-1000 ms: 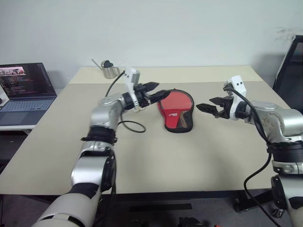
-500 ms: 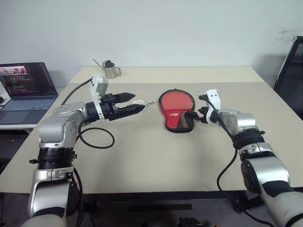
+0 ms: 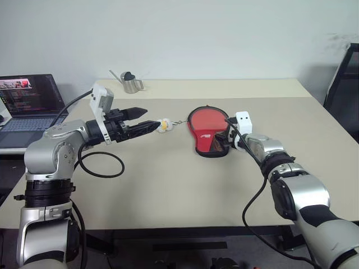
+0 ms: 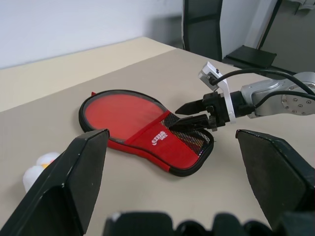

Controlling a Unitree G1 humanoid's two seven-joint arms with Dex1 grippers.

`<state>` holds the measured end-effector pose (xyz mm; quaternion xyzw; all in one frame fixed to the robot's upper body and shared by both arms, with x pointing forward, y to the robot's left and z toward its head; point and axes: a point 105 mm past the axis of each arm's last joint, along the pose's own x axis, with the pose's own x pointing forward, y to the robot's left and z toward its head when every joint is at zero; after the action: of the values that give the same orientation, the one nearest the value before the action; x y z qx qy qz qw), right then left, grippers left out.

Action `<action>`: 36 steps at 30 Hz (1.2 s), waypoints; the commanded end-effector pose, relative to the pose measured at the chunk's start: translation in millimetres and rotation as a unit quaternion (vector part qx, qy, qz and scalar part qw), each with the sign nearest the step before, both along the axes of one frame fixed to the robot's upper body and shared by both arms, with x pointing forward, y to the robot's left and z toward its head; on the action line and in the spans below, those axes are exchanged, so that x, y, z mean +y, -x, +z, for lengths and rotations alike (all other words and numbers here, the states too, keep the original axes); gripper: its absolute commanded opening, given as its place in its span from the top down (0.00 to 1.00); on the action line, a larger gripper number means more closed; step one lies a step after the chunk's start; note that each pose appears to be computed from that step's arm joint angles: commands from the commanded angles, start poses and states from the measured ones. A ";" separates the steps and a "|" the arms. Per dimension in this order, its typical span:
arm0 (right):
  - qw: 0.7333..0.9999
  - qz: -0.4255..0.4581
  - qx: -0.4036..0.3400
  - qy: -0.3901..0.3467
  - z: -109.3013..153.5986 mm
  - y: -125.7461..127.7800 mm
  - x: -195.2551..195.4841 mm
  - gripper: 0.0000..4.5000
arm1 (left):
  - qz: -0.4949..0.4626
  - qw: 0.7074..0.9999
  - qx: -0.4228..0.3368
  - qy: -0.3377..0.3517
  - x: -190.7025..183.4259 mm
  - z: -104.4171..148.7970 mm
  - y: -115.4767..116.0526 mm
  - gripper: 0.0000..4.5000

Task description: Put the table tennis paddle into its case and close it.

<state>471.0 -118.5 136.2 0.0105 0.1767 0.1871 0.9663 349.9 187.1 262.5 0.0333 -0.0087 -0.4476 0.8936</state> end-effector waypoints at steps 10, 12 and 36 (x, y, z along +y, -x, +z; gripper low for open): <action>0.993 -0.025 0.047 -0.109 3.7 0.7 15.7 0.56 | 0.002 0.999 -0.032 -0.004 3.2 17.2 5.9 0.00; 0.990 -0.033 0.053 -0.125 2.5 0.9 15.4 0.71 | 0.003 0.999 -0.032 -0.005 4.1 17.3 5.9 0.00; 0.962 0.081 0.159 -0.207 -3.4 34.0 58.1 1.00 | -0.027 0.994 0.048 -0.092 19.0 -37.9 39.3 0.00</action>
<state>443.5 -70.2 125.4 0.2184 0.2832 0.2604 0.8968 317.0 211.3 213.7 0.0777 0.0923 -0.4588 0.8803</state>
